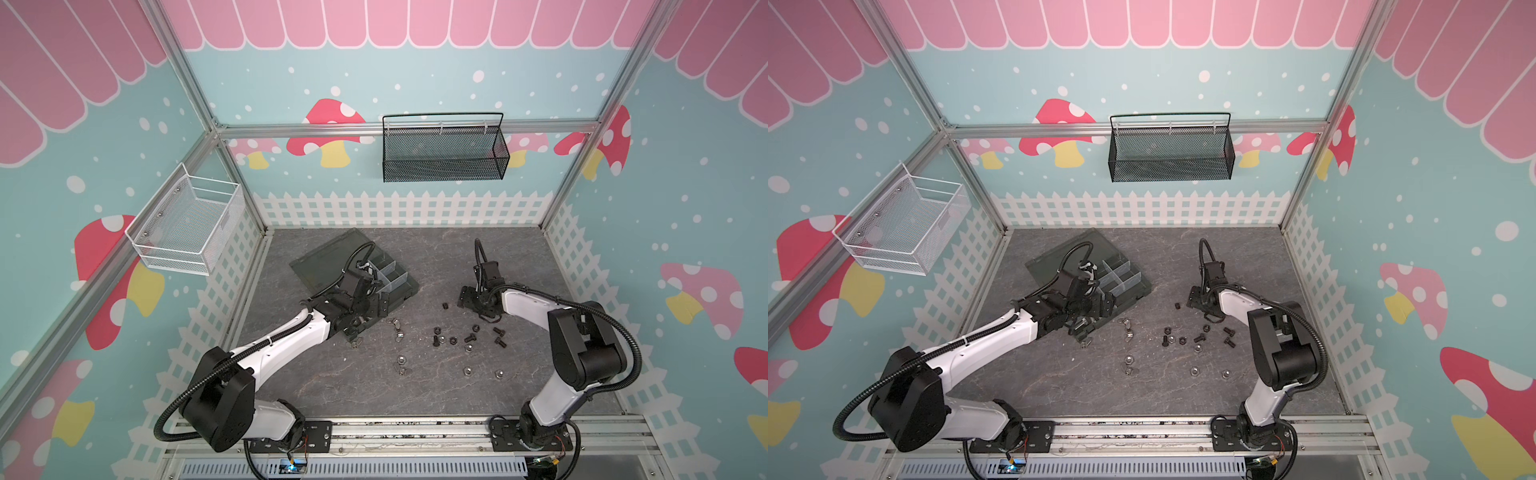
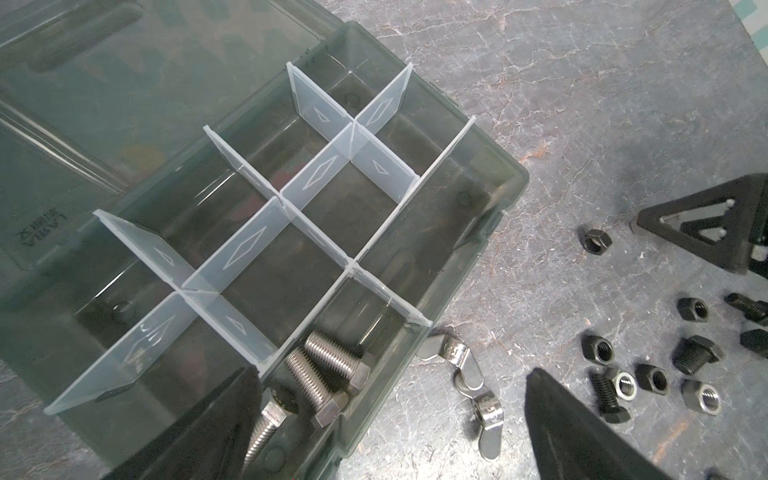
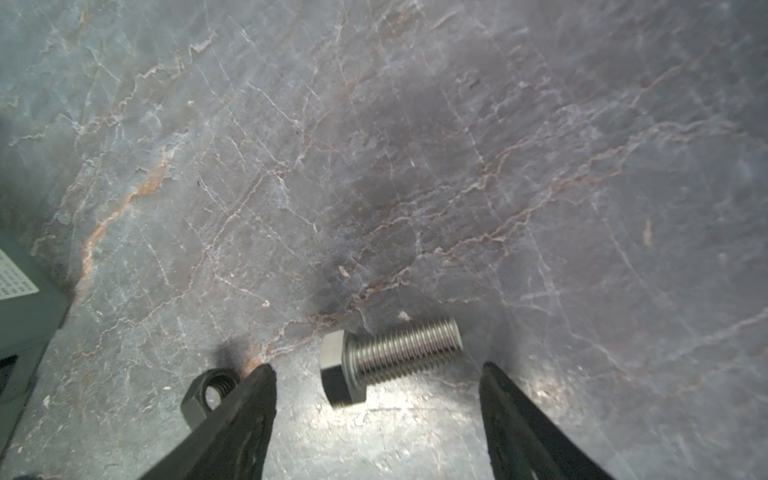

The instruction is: Sort the screws and nuts into containers

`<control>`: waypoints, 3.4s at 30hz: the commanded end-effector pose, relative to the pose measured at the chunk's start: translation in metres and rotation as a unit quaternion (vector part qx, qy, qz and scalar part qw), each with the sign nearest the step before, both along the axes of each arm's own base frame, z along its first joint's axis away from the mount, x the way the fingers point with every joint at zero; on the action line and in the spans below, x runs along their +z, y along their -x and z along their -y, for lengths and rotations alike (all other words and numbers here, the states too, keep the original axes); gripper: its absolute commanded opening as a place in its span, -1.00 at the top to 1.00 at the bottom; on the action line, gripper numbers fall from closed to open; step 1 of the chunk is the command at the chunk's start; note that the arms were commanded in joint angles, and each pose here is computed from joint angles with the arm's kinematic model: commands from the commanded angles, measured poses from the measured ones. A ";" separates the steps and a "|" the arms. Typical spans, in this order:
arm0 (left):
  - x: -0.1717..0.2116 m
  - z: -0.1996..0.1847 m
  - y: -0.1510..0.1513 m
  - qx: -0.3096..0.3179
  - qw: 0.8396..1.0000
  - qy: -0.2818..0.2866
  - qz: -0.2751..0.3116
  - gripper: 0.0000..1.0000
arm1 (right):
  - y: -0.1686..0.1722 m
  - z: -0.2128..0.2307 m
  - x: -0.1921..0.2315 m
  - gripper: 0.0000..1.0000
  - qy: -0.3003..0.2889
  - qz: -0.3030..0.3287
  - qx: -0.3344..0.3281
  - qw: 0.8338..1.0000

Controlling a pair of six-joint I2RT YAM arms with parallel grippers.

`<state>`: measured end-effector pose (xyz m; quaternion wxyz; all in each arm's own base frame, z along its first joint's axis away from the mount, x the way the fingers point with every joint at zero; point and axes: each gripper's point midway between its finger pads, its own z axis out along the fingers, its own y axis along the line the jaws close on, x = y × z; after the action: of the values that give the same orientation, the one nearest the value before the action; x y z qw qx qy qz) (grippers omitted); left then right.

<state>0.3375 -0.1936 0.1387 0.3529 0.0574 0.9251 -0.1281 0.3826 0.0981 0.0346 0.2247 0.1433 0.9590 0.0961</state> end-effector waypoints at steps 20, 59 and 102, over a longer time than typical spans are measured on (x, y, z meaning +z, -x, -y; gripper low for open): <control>-0.009 -0.002 0.001 0.017 1.000 0.012 -0.011 -1.00 | -0.022 -0.023 -0.012 -0.20 0.045 -0.022 0.064 0.997; -0.002 -0.022 -0.001 0.084 0.996 0.031 0.019 -1.00 | -0.031 -0.073 0.061 1.00 0.058 0.056 0.149 0.986; -0.008 -0.134 0.039 0.310 0.932 0.175 0.065 -0.97 | 0.035 -0.347 0.056 1.00 0.020 0.170 0.487 0.856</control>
<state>0.2989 -0.0610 0.1336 0.4417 -0.2755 0.8383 -0.1617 0.3445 0.4372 0.0894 0.3029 -0.3551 0.8614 0.2004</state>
